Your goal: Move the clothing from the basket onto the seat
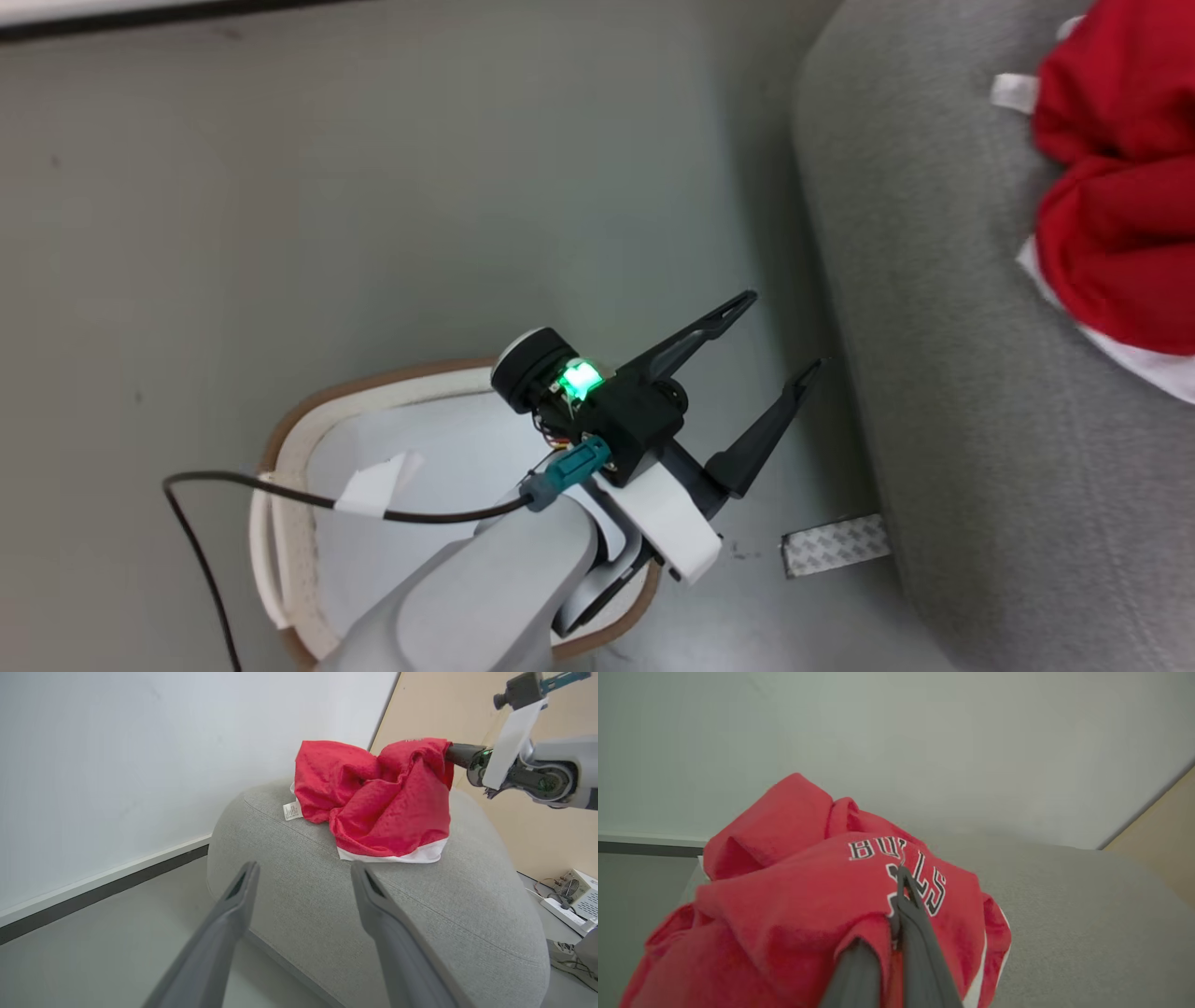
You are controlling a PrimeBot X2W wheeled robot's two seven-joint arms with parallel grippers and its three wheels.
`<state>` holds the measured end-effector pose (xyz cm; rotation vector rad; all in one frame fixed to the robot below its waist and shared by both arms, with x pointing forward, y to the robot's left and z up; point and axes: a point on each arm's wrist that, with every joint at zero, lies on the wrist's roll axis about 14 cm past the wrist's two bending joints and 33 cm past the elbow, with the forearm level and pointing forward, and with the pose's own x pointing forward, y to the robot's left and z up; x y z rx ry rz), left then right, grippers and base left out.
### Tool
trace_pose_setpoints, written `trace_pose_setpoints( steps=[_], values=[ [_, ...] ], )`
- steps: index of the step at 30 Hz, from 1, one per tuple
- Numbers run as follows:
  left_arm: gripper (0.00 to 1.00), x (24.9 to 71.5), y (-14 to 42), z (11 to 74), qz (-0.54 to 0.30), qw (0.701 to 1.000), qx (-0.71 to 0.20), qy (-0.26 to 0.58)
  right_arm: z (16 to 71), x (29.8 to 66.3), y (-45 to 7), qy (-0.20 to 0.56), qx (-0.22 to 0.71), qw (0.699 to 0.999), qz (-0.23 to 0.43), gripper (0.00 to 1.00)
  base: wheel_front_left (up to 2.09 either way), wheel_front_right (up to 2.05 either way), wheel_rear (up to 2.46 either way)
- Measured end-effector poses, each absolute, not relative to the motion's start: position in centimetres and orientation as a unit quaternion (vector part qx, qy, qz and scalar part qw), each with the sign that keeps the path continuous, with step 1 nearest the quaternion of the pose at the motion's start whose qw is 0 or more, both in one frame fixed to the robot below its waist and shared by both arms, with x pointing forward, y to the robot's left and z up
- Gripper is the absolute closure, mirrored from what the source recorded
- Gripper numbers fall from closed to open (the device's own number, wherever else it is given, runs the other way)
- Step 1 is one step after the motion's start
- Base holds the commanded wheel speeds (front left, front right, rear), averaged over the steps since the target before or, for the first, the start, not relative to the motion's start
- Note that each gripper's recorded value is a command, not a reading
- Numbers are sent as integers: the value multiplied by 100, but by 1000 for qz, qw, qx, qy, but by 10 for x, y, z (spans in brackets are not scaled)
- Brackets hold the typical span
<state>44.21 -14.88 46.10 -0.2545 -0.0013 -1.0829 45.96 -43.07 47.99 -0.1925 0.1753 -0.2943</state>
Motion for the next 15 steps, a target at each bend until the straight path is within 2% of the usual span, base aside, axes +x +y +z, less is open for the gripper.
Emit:
trace_pose_setpoints(
  steps=[3, 7, 12, 13, 14, 15],
  values=[
    [0, 448, -141, 453, -501, 857, -122, 5, 438, 464, -428, 160, -97, 973, -135, 100, 0, 0, 0],
    [0, 453, -131, 451, -486, 866, -120, 10, 407, 470, -419, 214, -101, 965, -116, 100, 0, 0, 0],
    [0, 452, -126, 464, -476, 872, -117, 2, 401, 460, -416, 250, -109, 957, -103, 71, 0, 0, 0],
    [0, 452, -125, 468, -473, 873, -116, -1, 400, 457, -415, 256, -109, 955, -101, 62, 0, 0, 0],
    [0, 451, -123, 473, -470, 875, -116, -5, 400, 454, -414, 265, -111, 953, -97, 24, 0, 0, 0],
    [0, 451, -121, 478, -466, 877, -117, -8, 402, 451, -414, 269, -113, 952, -94, 0, 0, 0, 0]
  ],
)
